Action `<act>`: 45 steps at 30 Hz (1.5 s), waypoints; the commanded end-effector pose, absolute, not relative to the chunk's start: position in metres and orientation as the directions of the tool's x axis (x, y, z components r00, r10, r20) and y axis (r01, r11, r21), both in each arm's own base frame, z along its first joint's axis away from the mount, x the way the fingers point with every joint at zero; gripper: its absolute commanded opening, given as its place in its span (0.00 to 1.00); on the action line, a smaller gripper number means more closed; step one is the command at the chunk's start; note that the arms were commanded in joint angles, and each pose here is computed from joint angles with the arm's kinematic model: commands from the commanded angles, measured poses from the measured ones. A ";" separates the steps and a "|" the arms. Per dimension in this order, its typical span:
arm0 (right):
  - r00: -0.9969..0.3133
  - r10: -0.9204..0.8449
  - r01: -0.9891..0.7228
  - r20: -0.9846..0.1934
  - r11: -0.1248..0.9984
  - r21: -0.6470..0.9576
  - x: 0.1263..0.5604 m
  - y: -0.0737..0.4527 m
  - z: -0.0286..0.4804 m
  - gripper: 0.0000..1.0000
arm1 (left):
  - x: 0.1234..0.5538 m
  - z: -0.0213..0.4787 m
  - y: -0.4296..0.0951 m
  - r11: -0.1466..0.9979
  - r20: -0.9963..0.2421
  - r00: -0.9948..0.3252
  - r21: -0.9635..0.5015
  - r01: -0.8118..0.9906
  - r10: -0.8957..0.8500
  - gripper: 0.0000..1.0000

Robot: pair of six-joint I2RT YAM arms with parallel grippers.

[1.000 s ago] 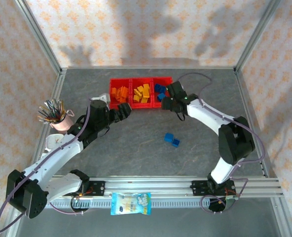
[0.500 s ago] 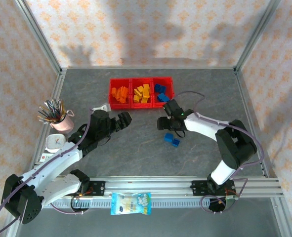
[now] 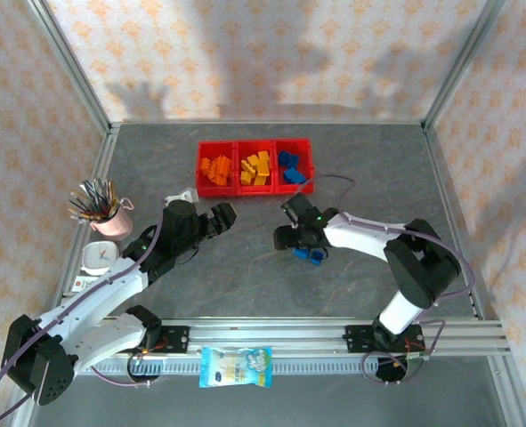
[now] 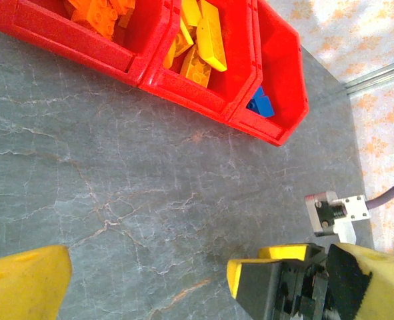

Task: Sort the legos into containers by color
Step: Pick up the lego from the center of the table, then place the lego in the container.

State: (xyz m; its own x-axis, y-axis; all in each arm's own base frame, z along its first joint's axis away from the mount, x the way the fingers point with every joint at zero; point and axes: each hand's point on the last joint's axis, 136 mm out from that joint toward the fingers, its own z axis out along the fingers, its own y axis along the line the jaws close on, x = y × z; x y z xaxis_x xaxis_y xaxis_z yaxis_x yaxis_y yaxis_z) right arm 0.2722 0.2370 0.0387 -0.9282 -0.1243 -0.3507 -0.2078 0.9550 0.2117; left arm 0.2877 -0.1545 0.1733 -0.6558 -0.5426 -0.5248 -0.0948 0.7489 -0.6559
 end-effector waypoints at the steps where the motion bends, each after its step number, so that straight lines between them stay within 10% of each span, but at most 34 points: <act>1: -0.939 -0.120 -0.190 -0.322 0.962 0.196 0.251 0.236 0.041 0.76 | 0.288 0.178 -0.151 0.758 -0.550 -0.633 -0.645 -0.093 -0.545 0.99; 30: -0.929 -0.139 -0.172 -0.343 0.983 0.068 0.239 0.237 0.045 0.31 | 0.297 0.177 -0.157 0.791 -0.572 -0.654 -0.608 -0.066 -0.495 0.99; 45: -0.776 0.082 -0.015 -0.626 0.989 0.148 0.390 0.221 0.153 0.31 | 0.321 0.202 -0.165 0.790 -0.605 -0.630 -0.613 -0.022 -0.487 0.99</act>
State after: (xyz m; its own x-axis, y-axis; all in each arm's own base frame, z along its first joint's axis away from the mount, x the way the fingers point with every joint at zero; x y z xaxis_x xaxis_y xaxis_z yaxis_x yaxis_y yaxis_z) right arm 0.3542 0.2284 0.1418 -0.8280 0.0641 -0.5571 -0.0456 0.9825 0.1807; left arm 0.3089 -0.1613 0.1801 -0.6603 -0.4860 -0.5725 -0.0672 0.7976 -0.5994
